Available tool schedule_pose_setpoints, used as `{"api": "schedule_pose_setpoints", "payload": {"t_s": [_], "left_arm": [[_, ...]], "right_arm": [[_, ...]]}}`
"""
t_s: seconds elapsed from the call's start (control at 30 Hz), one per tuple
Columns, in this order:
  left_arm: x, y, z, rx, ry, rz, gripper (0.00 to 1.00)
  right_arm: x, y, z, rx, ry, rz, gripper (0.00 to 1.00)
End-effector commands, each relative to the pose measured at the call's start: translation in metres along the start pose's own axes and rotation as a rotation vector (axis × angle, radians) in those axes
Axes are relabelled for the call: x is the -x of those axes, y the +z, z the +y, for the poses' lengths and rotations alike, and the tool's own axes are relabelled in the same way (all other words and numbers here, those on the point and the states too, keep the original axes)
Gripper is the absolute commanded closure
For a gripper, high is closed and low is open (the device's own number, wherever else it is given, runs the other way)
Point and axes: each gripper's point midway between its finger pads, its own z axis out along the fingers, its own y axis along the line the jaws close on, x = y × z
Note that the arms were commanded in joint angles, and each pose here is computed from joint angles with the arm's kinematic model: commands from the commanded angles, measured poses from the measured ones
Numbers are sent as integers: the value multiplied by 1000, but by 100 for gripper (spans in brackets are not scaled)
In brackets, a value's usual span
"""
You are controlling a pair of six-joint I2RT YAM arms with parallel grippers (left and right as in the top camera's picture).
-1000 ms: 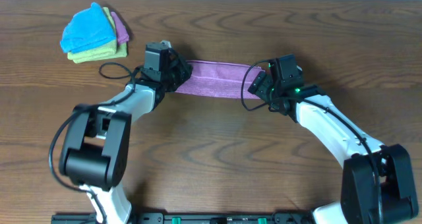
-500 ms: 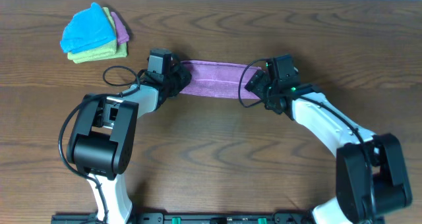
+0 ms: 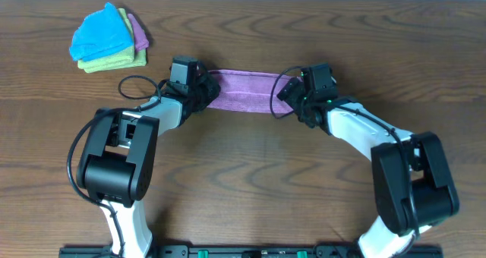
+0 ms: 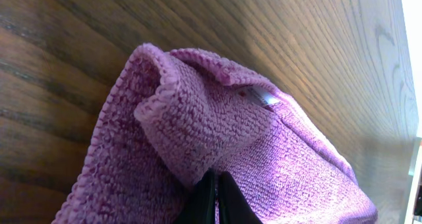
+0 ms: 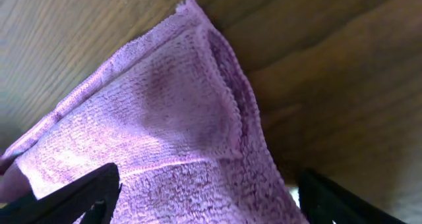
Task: Fold the cloth
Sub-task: 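Lift the folded strip with both grippers, holding it taut between them, then move the right gripper toward the left gripper, folding the strip in half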
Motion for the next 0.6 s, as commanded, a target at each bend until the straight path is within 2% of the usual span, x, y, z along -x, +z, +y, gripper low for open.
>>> {"api": "schedule_pose_setpoints", "payload": {"t_s": [0.0, 0.1, 0.13, 0.23, 0.3, 0.57], "left_arm": [[-3, 4, 7, 21, -17, 15, 94], [-3, 4, 7, 24, -18, 17, 94], [-4, 4, 8, 27, -19, 20, 94], [-9, 4, 11, 34, -27, 46, 94], [-13, 4, 11, 32, -30, 64, 94], [-15, 3, 13, 40, -20, 72, 94]], "right_arm": [[-11, 16, -7, -22, 16, 32, 21], [-10, 20, -10, -38, 12, 8, 47], [-7, 20, -9, -34, 11, -6, 53], [3, 20, 5, 21, -5, -41, 83], [6, 18, 12, 51, -13, -55, 98], [8, -13, 51, 144, -247, -108, 99]]}}
